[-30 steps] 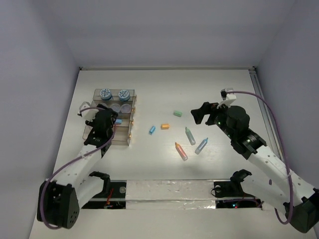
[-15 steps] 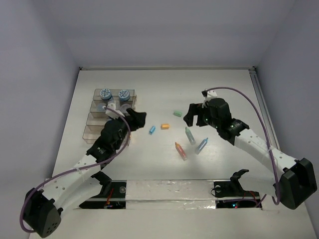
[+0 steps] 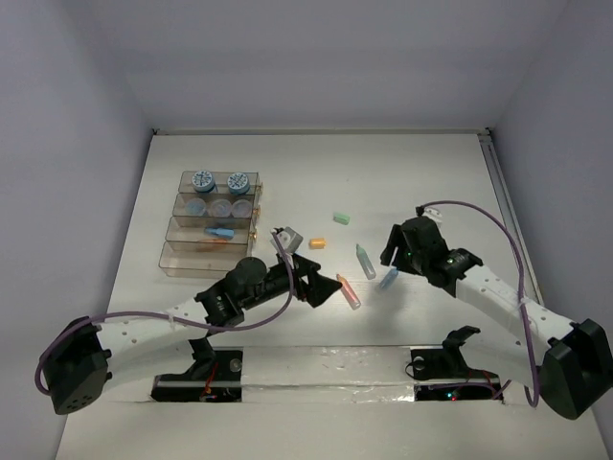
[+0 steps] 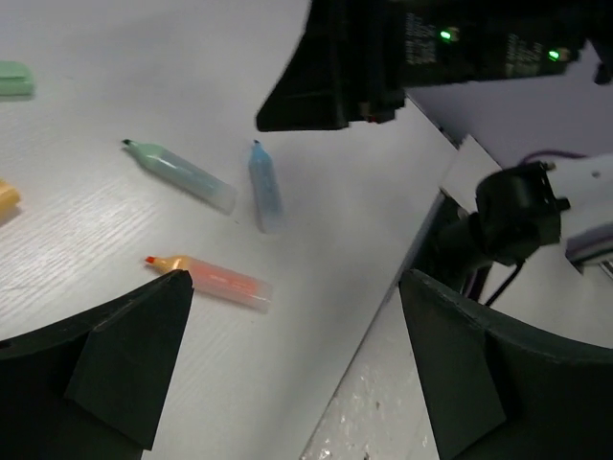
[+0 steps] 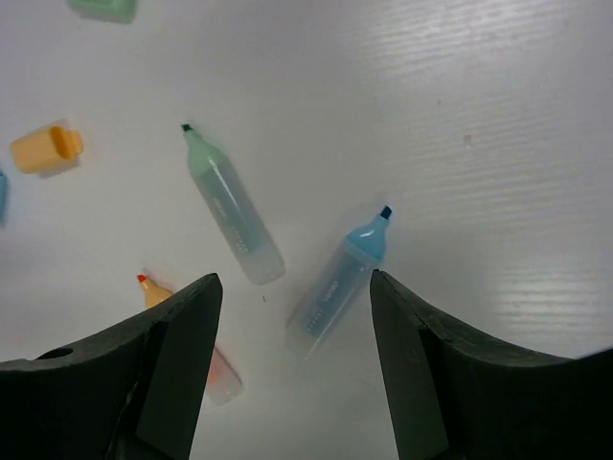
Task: Sort the stationery into containers
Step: Pick up the pen from the center of the board.
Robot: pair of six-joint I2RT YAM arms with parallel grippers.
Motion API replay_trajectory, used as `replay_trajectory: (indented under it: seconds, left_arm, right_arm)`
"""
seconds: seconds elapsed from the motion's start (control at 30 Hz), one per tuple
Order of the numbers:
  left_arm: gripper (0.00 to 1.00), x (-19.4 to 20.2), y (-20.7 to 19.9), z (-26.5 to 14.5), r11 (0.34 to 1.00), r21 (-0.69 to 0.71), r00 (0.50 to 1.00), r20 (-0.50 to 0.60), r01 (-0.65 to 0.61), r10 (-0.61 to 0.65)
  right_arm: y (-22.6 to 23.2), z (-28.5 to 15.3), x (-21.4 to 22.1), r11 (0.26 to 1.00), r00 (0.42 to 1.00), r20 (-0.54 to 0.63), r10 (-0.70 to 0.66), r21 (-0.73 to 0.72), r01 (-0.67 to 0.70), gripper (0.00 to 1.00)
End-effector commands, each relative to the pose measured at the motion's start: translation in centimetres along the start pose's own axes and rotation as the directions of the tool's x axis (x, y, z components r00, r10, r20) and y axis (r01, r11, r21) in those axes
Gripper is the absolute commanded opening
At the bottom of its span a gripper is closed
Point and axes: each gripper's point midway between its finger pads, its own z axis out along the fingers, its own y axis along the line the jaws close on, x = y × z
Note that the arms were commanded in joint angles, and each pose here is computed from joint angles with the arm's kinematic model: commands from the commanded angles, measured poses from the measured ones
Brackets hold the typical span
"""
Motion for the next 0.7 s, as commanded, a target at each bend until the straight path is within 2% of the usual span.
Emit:
replay_trajectory:
  seconds: [0.0,0.17,0.27,0.37,0.67]
  left_arm:
    - [0.88,-0.7,-3.1,-0.2,0.986,0.149,0.997,0.048,-0.075,0.068]
    - [0.92,-1.2,-4.0,-0.6,0.972,0.179,0.988,0.056,-0.152,0.144]
    - [0.96,-0.7,-3.7,-1.1,0.968,0.179,0.985,0.051,-0.174,0.167]
    - [0.99,-0.2,-3.7,-1.4,0.971,0.188,0.989,0.042,-0.15,0.144]
    - [0.99,0.0,-3.8,-1.3,0.977,0.188,0.994,0.023,-0.105,0.103]
  right_arm:
    - [-1.9,0.4,1.3,0.984,0.993,-0.053,0.104,0.148,-0.095,0.69]
    - [-3.6,1.9,3.2,0.952,0.983,-0.149,0.107,0.299,-0.058,0.71]
    - [-3.7,2.3,3.3,0.939,0.979,-0.146,0.139,0.333,-0.084,0.71]
    - [-3.7,2.3,3.5,0.93,0.974,-0.141,0.176,0.348,-0.118,0.7]
    - [-2.9,3.1,5.2,0.926,0.949,-0.197,0.245,0.338,-0.169,0.66]
